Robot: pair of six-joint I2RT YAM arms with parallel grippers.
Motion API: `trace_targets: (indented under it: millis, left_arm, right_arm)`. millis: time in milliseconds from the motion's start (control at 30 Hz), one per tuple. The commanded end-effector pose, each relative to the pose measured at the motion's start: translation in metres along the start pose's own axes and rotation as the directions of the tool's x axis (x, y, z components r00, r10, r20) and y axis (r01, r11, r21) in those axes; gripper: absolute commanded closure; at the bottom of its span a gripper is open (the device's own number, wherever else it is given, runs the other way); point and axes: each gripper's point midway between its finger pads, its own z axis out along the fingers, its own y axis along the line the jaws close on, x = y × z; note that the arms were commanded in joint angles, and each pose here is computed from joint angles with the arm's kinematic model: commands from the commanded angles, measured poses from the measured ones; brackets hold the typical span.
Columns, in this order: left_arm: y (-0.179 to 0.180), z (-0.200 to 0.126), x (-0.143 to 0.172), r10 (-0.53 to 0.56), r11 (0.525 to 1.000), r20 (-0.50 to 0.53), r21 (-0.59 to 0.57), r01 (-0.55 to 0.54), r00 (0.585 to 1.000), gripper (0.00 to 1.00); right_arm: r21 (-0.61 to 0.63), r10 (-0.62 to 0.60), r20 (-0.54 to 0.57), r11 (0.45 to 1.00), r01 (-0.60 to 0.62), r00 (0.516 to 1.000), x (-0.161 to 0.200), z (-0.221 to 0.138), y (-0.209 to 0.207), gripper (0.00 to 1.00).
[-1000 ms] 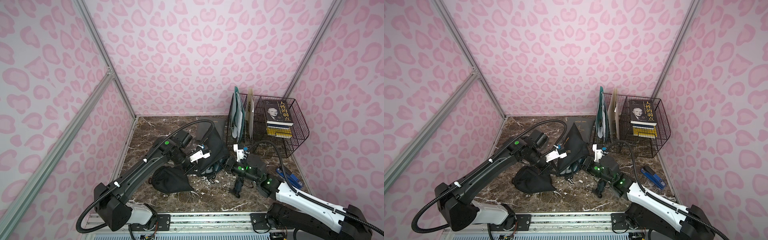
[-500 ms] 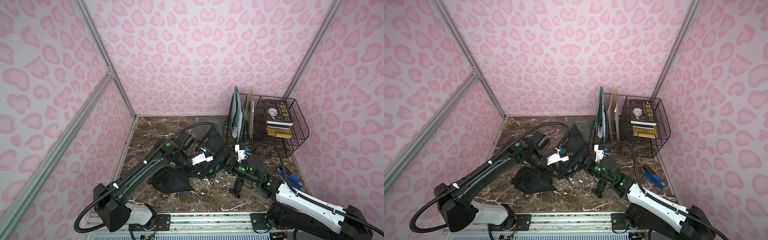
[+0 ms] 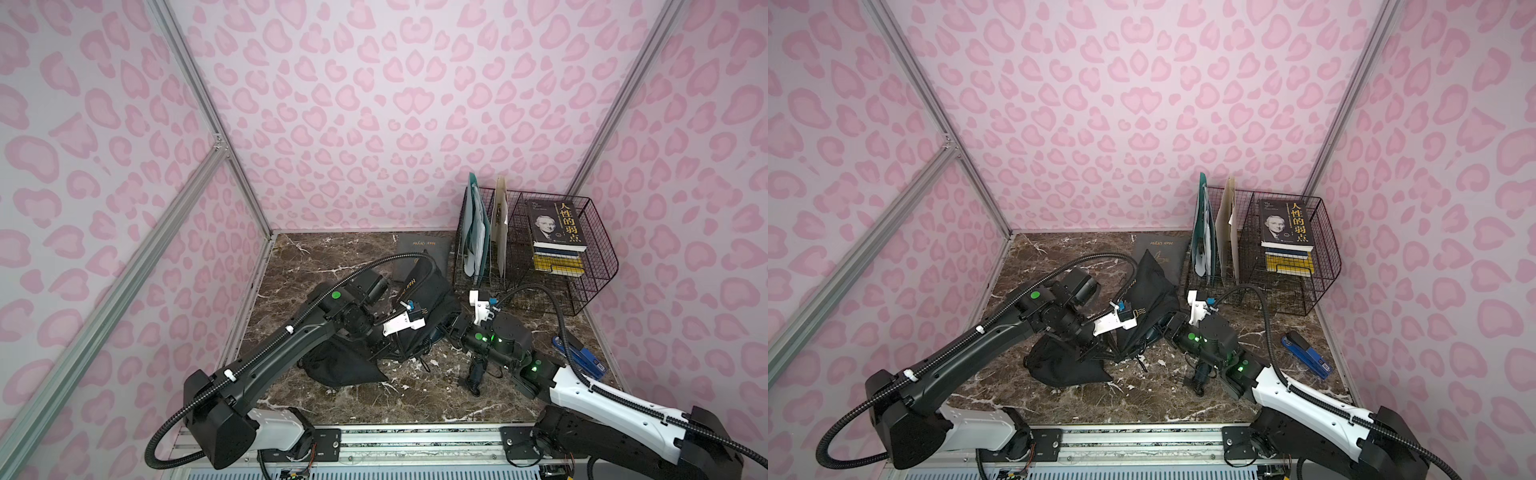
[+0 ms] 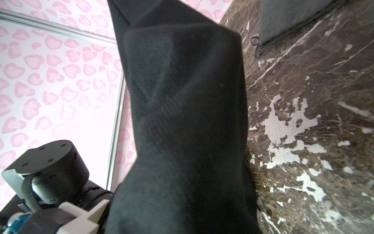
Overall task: Pack away hair dryers
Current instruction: Place the hair dryer in the drawstring bag.
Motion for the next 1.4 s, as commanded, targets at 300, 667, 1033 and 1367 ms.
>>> trace_targets:
  millis: [300,667,1033,1367]
  left_arm:
    - [-0.036,-0.013,0.015,-0.055,0.988,-0.075,0.142,0.065,0.996,0.98]
    - [-0.057,-0.026,-0.002,-0.044,0.970,-0.036,0.240,0.051,0.998,0.98]
    - [-0.049,-0.039,-0.023,0.000,0.987,0.005,0.163,-0.001,1.000,0.98]
    - [-0.028,-0.038,-0.024,0.018,0.999,-0.003,0.046,-0.018,1.000,0.98]
  right_arm:
    - [-0.081,0.023,0.181,0.997,-0.008,0.983,-0.032,-0.009,0.020,1.00]
    - [0.046,-0.068,0.177,0.997,0.061,0.982,-0.023,0.007,0.023,1.00]
    - [0.226,-0.161,0.065,0.964,0.143,0.985,-0.001,0.035,0.005,0.98]
    - [0.262,-0.176,-0.016,0.949,0.174,0.984,0.017,0.033,-0.006,0.84]
